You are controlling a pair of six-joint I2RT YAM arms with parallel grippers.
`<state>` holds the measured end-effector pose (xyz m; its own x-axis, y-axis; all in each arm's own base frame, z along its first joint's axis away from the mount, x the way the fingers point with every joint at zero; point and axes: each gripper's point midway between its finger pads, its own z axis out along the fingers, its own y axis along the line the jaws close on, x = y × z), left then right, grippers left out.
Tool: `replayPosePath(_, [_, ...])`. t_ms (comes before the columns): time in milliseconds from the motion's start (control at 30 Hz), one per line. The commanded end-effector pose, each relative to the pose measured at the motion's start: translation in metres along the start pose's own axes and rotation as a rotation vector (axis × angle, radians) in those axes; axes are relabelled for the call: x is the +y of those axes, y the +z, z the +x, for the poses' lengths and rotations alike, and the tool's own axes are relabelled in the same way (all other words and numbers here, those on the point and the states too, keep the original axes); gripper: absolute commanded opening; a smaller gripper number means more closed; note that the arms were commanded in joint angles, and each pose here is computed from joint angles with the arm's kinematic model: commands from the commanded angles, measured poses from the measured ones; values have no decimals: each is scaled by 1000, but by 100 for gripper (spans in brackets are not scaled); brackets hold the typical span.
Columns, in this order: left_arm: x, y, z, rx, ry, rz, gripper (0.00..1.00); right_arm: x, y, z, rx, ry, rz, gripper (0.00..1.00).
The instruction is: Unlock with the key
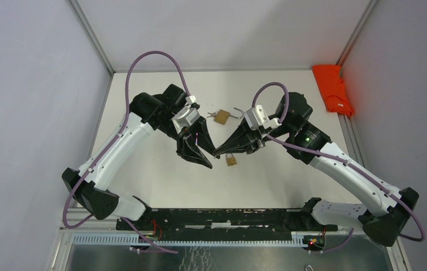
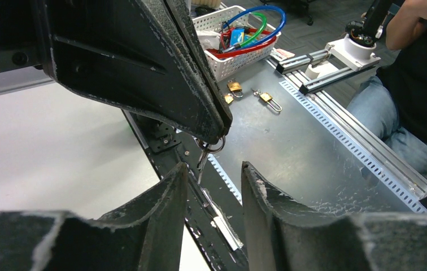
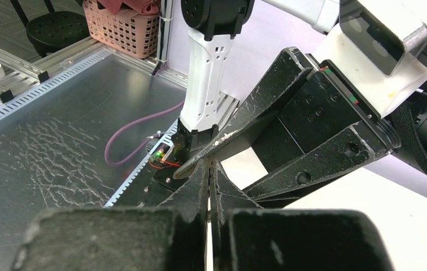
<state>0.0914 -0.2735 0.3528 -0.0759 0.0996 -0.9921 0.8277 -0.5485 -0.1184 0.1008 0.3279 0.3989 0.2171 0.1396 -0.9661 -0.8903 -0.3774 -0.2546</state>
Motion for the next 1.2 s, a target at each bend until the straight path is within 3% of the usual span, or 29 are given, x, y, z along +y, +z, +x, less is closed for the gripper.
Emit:
replayPosePath(0, [-17, 3, -31, -101, 114, 41, 43, 0, 2, -9, -19, -42, -11, 0])
replayPosePath(167, [-19, 3, -32, -102, 117, 41, 33, -1, 2, -10, -17, -44, -8, 0])
replayPosePath(700, [-21, 3, -33, -101, 117, 42, 15, 1, -1, -10, -7, -53, 8, 0])
replayPosePath(1167, [-19, 2, -37, -101, 125, 42, 6, 12, -9, -14, 5, -78, 40, 0])
